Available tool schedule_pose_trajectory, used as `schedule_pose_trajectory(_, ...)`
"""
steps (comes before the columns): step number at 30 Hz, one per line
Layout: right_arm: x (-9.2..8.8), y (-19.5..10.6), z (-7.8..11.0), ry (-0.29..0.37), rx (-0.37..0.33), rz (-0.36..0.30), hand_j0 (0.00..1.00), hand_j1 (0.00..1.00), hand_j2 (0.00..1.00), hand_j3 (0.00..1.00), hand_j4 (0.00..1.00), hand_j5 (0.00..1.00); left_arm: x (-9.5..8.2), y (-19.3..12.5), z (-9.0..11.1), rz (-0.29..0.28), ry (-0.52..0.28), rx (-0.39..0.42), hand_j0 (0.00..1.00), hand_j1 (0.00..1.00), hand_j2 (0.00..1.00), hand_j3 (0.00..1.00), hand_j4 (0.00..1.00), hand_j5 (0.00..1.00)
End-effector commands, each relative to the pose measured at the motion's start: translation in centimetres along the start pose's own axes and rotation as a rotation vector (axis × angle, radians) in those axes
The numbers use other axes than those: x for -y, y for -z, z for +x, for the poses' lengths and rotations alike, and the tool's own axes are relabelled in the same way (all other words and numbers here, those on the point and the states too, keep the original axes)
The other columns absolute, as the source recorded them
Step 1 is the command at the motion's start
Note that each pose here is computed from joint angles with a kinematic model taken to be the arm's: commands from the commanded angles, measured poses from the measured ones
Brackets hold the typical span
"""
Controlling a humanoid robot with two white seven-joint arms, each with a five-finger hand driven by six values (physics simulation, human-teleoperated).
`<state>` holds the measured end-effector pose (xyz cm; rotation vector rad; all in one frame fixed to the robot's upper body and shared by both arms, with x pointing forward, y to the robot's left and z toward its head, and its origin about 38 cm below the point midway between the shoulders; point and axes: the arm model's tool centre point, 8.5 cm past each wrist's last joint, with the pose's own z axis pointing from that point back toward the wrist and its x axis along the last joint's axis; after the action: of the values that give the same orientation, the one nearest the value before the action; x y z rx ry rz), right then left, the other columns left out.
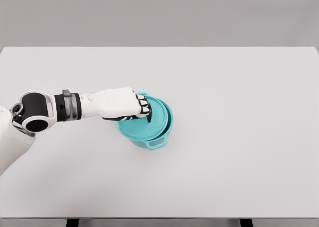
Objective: Cover the pot with left arm
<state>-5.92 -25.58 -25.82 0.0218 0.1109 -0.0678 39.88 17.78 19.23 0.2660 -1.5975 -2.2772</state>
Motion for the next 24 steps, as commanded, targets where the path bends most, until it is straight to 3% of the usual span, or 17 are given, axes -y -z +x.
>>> schedule_pose_trajectory(1, -0.01, 0.0, -0.01, 0.0, 0.0, 0.0, 1.0, 1.0, 1.0, 1.0, 1.0, 1.0, 0.01, 0.04, 0.09, -0.006, 0.007, 0.007, 0.56, 0.56, 0.56, 0.56, 0.56, 0.56)
schedule_pose_trajectory(24, -0.01, 0.0, -0.01, 0.0, 0.0, 0.0, 1.0, 1.0, 1.0, 1.0, 1.0, 1.0, -0.8, 0.32, 0.05, 0.016, 0.013, 0.011, 0.63, 0.63, 0.63, 0.63, 0.63, 0.63)
